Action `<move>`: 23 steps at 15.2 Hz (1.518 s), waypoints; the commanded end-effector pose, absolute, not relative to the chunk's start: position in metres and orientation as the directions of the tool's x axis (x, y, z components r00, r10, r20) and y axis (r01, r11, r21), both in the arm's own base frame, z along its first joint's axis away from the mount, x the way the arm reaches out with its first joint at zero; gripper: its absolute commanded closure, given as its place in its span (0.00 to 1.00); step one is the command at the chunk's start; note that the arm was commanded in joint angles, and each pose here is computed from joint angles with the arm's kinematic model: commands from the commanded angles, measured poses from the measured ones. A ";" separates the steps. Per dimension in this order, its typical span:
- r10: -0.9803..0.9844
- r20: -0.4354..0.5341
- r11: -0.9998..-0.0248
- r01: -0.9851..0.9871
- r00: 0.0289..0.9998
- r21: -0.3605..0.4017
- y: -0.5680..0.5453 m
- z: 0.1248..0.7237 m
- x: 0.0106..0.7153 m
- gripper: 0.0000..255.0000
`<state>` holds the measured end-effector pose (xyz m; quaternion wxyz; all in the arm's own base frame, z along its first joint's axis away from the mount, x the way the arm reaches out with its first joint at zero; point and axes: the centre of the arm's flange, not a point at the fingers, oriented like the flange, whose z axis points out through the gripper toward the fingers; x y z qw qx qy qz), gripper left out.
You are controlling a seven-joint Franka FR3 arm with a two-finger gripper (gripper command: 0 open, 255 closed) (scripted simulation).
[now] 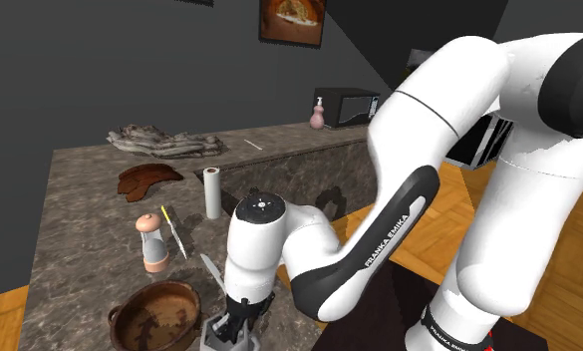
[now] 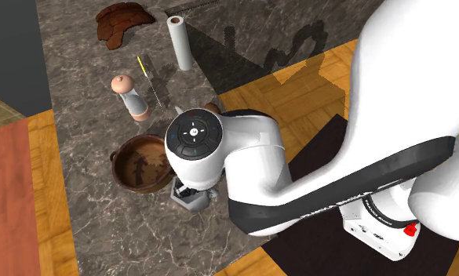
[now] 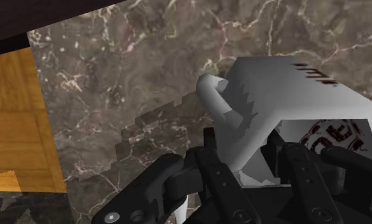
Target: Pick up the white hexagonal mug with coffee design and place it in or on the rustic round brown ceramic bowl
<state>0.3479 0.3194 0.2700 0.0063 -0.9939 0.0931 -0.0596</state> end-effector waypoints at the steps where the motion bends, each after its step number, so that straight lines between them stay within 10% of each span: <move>1: -0.187 0.116 -0.982 -0.186 0.975 -0.025 0.319 0.280 0.349 1.00; 23: -0.187 0.116 -0.982 -0.186 0.975 -0.025 0.319 0.396 0.349 1.00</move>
